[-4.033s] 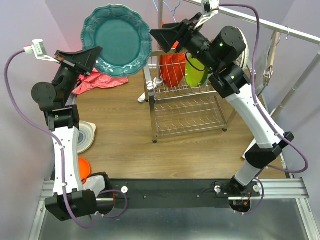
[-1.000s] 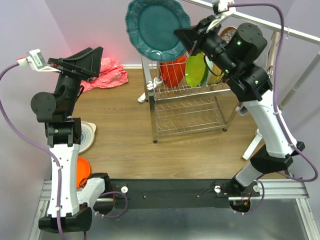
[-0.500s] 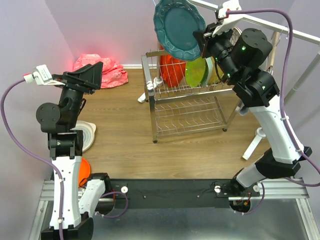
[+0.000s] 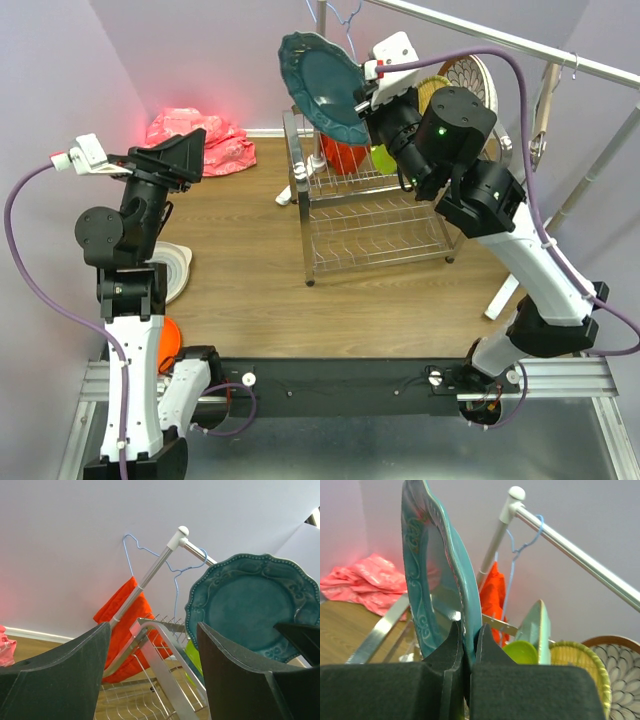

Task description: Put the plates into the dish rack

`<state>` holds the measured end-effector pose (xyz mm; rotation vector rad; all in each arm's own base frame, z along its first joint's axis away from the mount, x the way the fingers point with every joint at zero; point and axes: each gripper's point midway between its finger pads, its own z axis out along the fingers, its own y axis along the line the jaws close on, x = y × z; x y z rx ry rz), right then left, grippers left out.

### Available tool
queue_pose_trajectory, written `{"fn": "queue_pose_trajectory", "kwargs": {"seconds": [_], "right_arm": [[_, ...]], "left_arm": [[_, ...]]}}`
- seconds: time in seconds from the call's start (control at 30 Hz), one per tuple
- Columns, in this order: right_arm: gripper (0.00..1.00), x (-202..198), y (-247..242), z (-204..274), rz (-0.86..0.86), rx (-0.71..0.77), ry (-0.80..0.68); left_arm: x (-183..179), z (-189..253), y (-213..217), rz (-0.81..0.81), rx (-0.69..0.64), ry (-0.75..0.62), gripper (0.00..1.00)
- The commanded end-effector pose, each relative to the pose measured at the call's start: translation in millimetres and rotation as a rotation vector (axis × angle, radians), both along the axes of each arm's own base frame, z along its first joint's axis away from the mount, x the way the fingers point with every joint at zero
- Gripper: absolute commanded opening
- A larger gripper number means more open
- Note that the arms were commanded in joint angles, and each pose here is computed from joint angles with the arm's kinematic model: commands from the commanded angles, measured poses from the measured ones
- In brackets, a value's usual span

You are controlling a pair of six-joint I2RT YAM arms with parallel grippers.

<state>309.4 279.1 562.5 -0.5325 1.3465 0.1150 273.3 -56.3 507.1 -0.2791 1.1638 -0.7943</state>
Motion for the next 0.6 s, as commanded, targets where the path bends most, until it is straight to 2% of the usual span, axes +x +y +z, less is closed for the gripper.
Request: {"fn": "queue_pose_trajectory", "kwargs": {"seconds": [0.0,0.57], "right_arm": [[0.0,-1,-39,46,-0.175,0.138,-0.105],[0.0,0,-63,24,-0.444,0.247,-0.001]], "left_arm": [[-2,-4,8,0.044,0.005,-0.003,0.78],[-5,-15,13,0.058,0.007,0.009,0.78]]}}
